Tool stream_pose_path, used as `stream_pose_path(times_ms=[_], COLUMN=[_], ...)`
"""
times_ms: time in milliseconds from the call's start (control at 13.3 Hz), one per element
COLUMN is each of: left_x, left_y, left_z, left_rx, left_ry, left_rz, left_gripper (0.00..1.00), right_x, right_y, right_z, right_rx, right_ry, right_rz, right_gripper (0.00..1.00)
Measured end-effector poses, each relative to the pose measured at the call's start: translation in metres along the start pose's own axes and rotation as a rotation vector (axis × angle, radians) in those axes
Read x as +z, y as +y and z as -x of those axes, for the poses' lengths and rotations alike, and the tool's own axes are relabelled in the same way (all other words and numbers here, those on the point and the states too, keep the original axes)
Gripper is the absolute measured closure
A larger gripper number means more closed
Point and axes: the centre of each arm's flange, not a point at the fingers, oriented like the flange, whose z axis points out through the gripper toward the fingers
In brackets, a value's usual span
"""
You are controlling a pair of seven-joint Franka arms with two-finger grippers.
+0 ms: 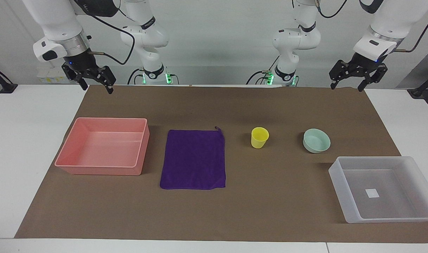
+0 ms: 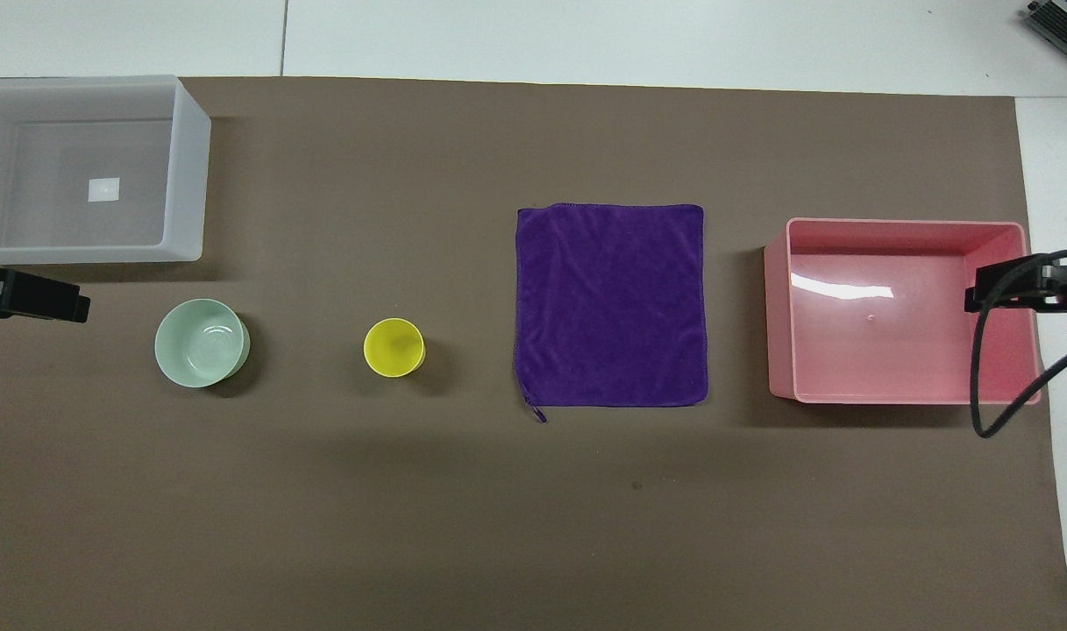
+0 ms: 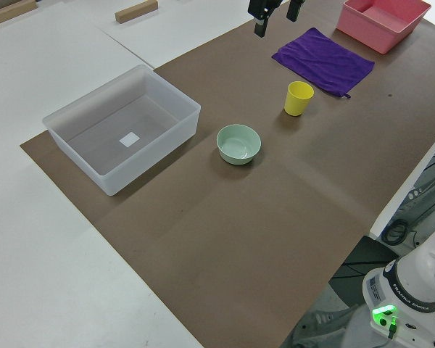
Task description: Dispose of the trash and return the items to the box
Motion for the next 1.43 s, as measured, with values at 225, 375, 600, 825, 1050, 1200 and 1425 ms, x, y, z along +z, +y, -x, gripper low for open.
stream_pose_path(times_ms=[225,375,600,825,1050,1200,1425], left_x=[0.000,0.000,0.000,0.001,0.001,0.002,0.015], left_y=[0.000,0.000,-0.001,-0.005,-0.006,-0.006,-0.012], left_z=[0.000,0.000,0.000,-0.001,-0.001,-0.001,-0.005], left_rx=[0.000,0.000,-0.002,-0.009,-0.011,-0.012,-0.023], left_ry=[0.000,0.001,0.002,0.003,0.003,0.002,0.011], left_rz=[0.000,0.000,0.000,-0.001,-0.001,-0.001,-0.003], left_gripper=[0.00,0.00,0.00,0.00,0.00,0.00,0.00], right_x=[0.000,0.000,0.000,0.000,0.004,0.006,0.007], right_y=[-0.002,-0.002,-0.002,-0.002,-0.003,-0.013,-0.024], right_z=[0.000,0.000,0.000,0.000,0.001,0.002,0.004], right_rx=[-0.003,-0.004,-0.004,-0.004,-0.006,-0.024,-0.045], right_ry=[0.000,0.000,0.000,-0.001,-0.008,-0.012,-0.012], right_rz=[0.000,0.000,0.000,0.000,0.001,0.002,0.002], right_gripper=[0.00,0.00,0.00,0.00,0.00,0.00,0.00])
